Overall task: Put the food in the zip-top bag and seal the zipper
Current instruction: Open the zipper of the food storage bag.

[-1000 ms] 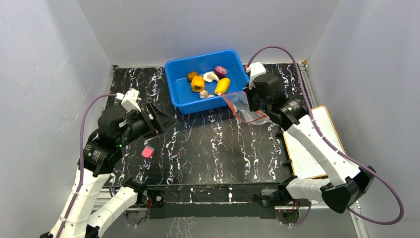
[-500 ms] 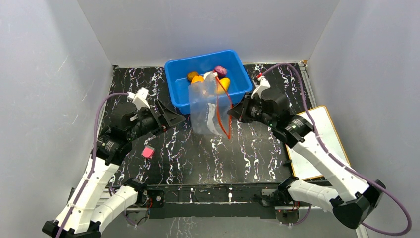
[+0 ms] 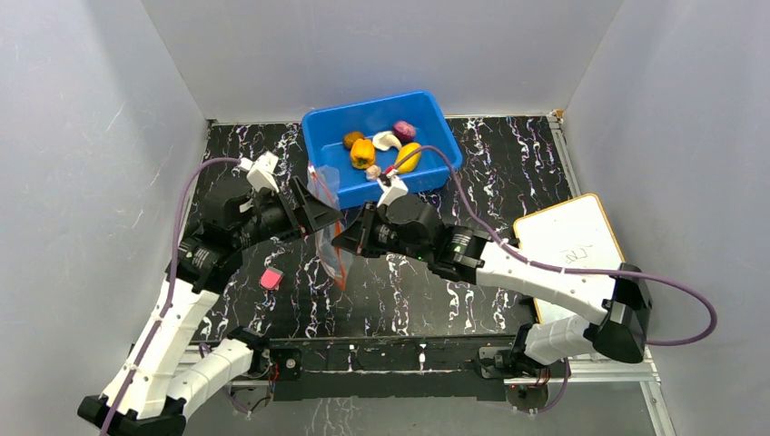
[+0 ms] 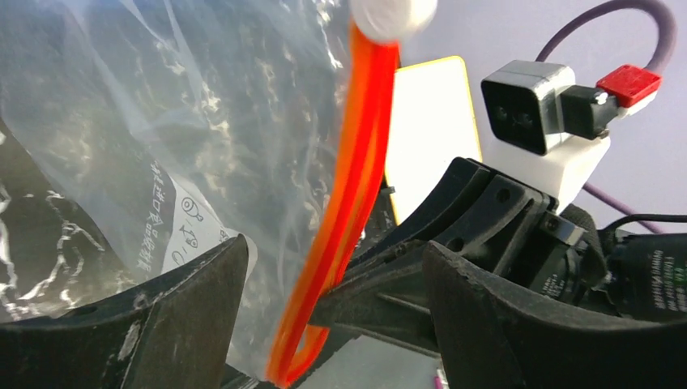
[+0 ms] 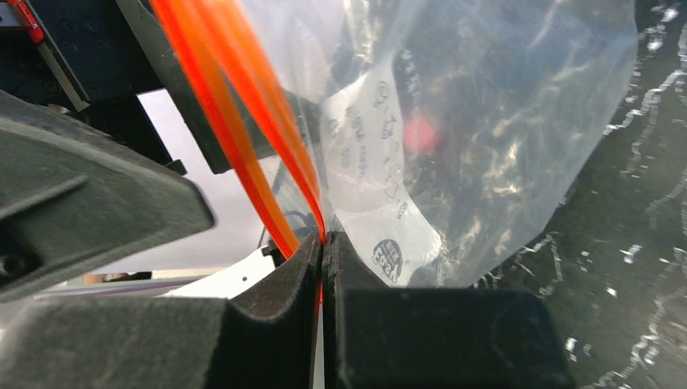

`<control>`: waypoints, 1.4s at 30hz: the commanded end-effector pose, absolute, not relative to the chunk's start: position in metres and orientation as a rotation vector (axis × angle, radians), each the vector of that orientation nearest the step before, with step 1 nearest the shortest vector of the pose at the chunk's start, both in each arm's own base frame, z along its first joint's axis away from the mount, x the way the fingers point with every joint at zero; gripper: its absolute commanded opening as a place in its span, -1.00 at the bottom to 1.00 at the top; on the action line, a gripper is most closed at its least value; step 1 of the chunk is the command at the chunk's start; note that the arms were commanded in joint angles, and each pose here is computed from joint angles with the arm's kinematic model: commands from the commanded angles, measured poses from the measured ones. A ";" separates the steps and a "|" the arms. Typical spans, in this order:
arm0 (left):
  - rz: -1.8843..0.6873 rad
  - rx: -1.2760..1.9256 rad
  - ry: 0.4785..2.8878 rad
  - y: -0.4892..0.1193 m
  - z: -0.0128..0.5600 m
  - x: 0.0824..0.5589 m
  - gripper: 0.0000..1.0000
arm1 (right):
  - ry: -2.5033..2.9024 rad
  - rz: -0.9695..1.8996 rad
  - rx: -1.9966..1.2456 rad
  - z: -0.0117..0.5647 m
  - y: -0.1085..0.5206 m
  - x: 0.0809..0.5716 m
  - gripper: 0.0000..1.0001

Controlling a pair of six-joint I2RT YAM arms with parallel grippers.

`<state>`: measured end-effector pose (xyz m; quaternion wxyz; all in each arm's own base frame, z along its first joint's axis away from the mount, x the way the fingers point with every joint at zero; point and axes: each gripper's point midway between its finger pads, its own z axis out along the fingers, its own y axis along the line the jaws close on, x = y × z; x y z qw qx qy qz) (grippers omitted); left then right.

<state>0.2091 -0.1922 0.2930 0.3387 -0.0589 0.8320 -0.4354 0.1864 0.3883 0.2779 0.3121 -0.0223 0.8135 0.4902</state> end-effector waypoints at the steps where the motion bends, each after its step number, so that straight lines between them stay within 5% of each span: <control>1: -1.005 -0.090 2.148 -0.172 0.302 0.196 0.47 | 1.962 1.433 -0.035 0.344 0.424 0.177 -1.00; 10: -0.803 -0.133 2.204 -0.142 0.283 0.189 -0.03 | 1.956 1.376 0.042 0.342 0.425 0.178 -1.00; 18: -0.786 -0.130 2.210 -0.141 0.279 0.190 -1.00 | 1.984 1.295 0.064 0.323 0.419 0.185 -1.00; 33: -0.592 -0.163 2.115 -0.107 0.295 0.193 -1.00 | 2.061 0.931 0.214 0.265 0.339 0.197 -1.00; 42: -0.585 -0.135 2.137 -0.111 0.289 0.199 -1.00 | 2.058 1.053 0.202 0.282 0.358 0.191 -0.94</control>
